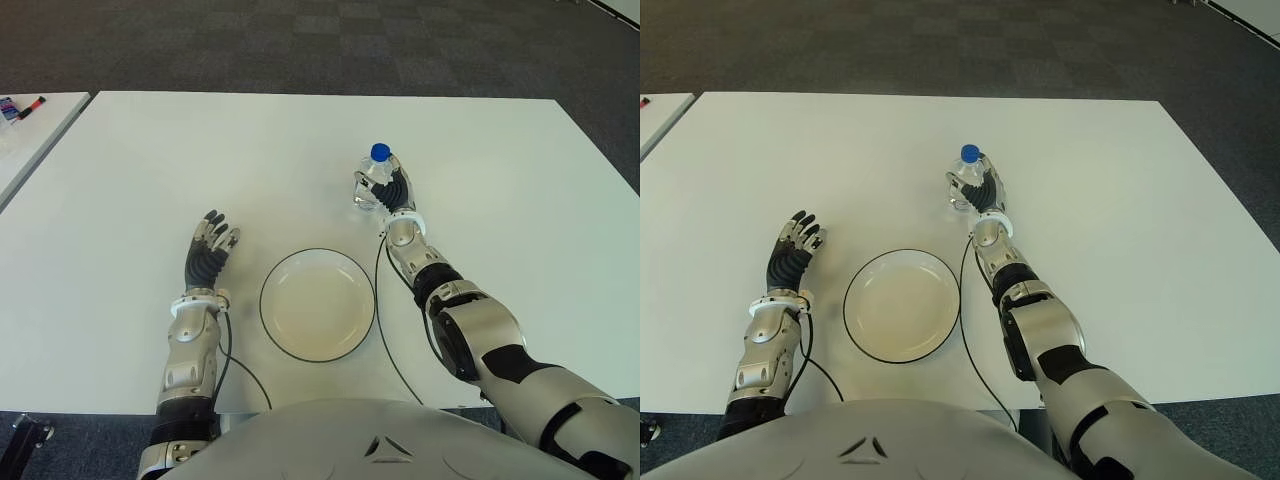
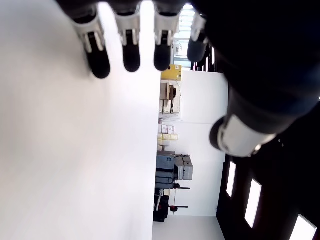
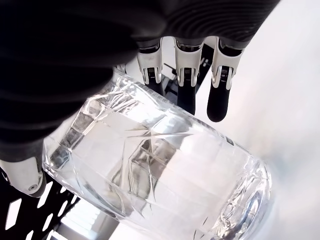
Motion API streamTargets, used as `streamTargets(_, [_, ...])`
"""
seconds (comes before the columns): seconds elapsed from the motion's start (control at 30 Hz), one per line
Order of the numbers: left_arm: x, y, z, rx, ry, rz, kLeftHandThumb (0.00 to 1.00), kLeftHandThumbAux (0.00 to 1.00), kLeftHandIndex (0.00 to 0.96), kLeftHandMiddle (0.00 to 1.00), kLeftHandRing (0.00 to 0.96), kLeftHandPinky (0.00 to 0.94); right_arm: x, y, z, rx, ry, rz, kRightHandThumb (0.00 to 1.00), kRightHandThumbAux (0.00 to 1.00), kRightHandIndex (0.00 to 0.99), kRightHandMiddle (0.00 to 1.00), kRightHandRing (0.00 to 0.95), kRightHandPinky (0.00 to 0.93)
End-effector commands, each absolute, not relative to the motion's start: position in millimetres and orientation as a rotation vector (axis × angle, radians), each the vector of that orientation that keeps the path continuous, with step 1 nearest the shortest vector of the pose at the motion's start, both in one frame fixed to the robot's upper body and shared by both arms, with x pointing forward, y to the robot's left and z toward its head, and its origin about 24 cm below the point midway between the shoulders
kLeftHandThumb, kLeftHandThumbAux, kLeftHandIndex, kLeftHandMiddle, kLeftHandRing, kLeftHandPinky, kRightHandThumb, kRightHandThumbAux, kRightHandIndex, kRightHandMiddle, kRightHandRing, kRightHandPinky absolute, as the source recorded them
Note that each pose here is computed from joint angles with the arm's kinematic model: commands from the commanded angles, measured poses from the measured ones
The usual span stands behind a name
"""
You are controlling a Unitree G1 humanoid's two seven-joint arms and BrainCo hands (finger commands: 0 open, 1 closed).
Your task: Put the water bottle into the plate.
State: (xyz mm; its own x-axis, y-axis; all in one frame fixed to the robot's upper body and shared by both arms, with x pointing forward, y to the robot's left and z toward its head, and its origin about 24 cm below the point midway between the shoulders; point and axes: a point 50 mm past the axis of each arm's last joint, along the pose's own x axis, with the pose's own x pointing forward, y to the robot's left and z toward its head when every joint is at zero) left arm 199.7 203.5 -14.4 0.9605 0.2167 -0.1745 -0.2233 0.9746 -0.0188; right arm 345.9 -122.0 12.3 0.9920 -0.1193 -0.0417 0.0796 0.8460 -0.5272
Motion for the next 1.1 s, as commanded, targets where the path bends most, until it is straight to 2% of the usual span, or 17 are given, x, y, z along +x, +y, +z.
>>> streamTargets(0.03, [198.3,204.1,-16.0,-0.032,0.192,0.236,0.37,0.685,0.104,0.11,0.117,0.178,343.3,-122.1,6.6,-0.556,0.106,-0.1,0.405,0.495,0.039,0.156,0.193,0.254])
streamTargets(0.57, [198.8,204.2,-15.7,-0.033,0.182,0.262,0.369,0.677,0.115,0.115,0.12,0.182,342.8,-122.3,5.6,-0.547,0.112,-0.1,0.411,0.493,0.038,0.155,0.19,0.244])
streamTargets(1.1, [199.4,203.4,-15.0,-0.05,0.169,0.28,0.417,0.696,0.122,0.122,0.125,0.188,342.8,-123.5,5.4,-0.525,0.118,-0.1,0.444,0.509,0.054,0.16,0.189,0.24])
